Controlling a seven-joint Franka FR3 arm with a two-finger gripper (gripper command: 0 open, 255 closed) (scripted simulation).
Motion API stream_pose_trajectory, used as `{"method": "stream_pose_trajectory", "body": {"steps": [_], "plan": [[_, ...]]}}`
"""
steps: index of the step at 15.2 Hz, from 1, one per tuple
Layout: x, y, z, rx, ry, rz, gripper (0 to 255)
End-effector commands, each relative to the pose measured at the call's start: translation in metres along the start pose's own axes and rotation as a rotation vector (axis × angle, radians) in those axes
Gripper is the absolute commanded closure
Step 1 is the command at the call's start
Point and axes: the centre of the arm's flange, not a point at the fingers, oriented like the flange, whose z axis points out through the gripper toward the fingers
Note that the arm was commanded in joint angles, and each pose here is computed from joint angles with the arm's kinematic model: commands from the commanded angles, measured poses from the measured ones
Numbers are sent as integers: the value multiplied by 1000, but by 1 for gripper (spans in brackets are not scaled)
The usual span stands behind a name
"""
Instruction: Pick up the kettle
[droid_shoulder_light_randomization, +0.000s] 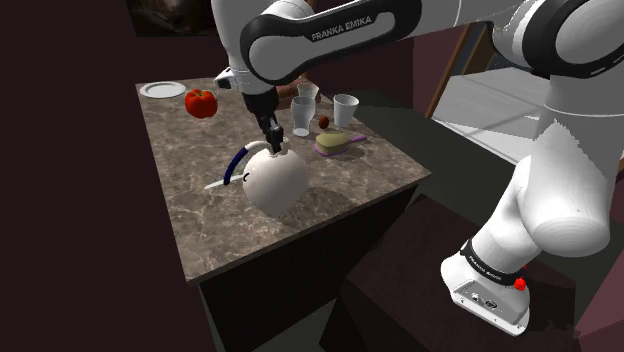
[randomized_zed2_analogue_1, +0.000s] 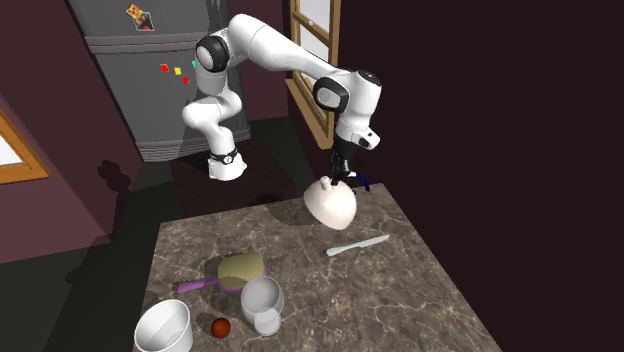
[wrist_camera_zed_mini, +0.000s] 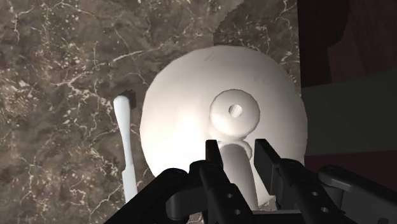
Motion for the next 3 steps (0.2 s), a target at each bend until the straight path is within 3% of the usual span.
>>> {"method": "stream_pose_trajectory", "body": {"steps": [1, 3], "plan": [[-2, 1, -12, -1, 1, 0, 255], [-2, 1, -13, -1, 1, 0, 255]]}}
